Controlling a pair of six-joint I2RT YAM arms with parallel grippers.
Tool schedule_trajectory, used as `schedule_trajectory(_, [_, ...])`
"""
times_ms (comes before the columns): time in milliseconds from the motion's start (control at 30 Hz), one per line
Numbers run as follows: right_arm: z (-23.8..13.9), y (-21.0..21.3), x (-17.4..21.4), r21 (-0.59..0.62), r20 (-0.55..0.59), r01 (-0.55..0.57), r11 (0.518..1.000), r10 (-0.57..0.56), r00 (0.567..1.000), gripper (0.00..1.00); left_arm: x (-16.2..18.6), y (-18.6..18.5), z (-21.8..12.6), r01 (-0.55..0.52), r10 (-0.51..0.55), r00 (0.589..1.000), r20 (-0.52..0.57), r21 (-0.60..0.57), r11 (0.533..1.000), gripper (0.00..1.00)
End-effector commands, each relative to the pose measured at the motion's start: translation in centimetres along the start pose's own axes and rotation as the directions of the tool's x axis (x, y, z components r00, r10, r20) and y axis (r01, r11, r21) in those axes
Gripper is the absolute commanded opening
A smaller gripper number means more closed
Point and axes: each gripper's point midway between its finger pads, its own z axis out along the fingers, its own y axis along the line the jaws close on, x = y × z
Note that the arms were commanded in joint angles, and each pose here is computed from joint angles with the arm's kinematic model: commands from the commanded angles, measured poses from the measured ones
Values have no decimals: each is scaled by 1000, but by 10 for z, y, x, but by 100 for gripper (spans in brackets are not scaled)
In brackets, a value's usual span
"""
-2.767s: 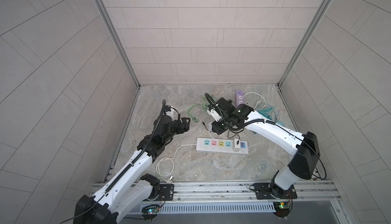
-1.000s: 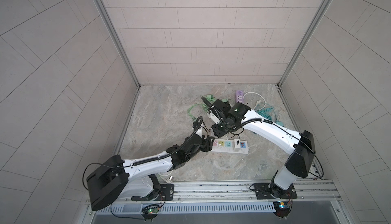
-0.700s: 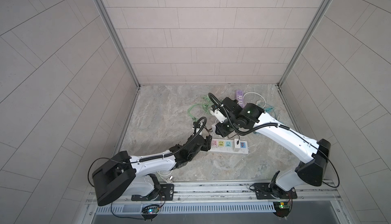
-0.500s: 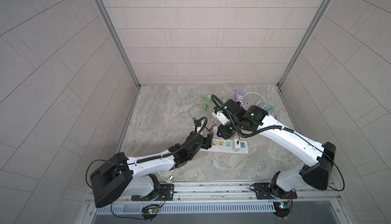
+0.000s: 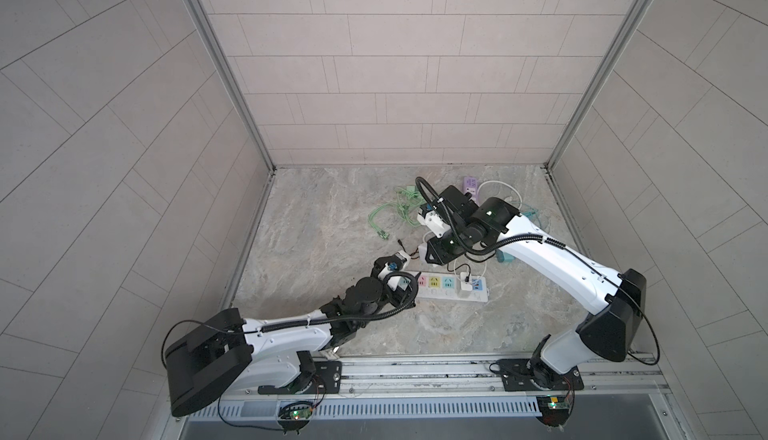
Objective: Insert the plug
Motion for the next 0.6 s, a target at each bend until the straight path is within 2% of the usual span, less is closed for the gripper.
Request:
schedule_trajectory(0, [-2,1,2,0,-38,13,1000,-13,999,4,-28,-5,-4,-161,161,979,128,-13,987,81])
schedule_trajectory(233, [4,3,7,-11,-102,24,1000,-25,994,4,-31,-10,8,-316,318,939,133,-34,948,85])
schedule_trajectory(567, [4,10,13,-57,-109,27,998,-33,993,3,-42,-17,27,-414,423,887,184,-88,906,87])
